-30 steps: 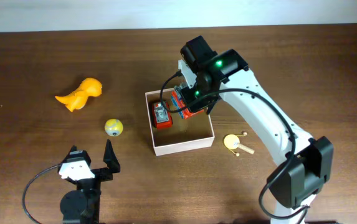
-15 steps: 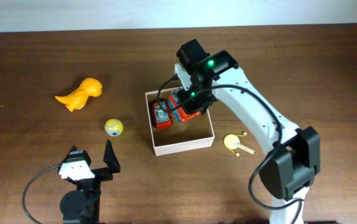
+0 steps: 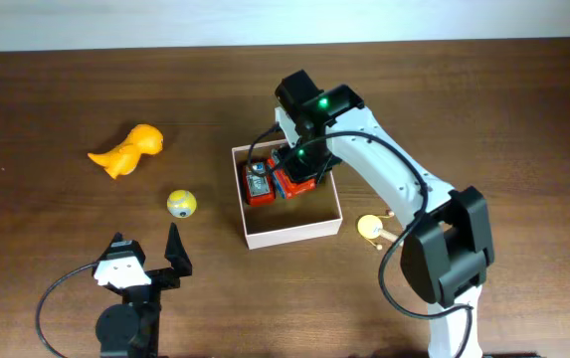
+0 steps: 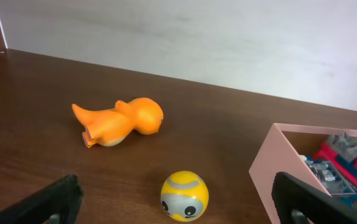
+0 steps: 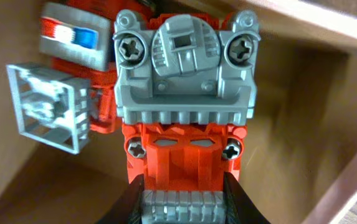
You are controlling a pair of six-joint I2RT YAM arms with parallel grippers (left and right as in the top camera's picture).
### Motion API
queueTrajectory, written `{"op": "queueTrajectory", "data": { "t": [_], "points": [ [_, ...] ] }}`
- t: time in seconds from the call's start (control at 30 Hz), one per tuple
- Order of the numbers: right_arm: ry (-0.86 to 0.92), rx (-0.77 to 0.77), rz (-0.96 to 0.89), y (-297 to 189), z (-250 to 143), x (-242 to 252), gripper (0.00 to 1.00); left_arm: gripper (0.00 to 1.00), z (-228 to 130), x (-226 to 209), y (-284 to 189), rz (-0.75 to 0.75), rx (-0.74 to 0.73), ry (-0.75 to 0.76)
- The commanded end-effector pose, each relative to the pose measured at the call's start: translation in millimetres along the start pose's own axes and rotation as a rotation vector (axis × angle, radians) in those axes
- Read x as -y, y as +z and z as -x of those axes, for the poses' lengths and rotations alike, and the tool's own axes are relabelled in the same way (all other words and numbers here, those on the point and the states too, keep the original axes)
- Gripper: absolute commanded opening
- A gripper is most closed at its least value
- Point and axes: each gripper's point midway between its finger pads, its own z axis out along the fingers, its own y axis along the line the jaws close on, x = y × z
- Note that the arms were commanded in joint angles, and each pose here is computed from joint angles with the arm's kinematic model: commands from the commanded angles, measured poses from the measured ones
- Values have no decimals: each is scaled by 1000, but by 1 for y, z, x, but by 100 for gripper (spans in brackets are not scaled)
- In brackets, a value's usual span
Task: Pack container
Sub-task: 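Lower the fire truck into the box beside the first truck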
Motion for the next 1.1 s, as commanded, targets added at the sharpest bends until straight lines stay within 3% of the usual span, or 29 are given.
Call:
{"op": "queueTrajectory", "data": {
  "t": [0.0, 1.07],
  "points": [
    [40, -7, -39, 5, -1, 6, 25, 99, 0, -1, 0, 0, 6, 15],
    [223, 20, -196, 5, 0, 33, 25, 99, 0, -1, 0, 0, 6, 15]
  ]
}}
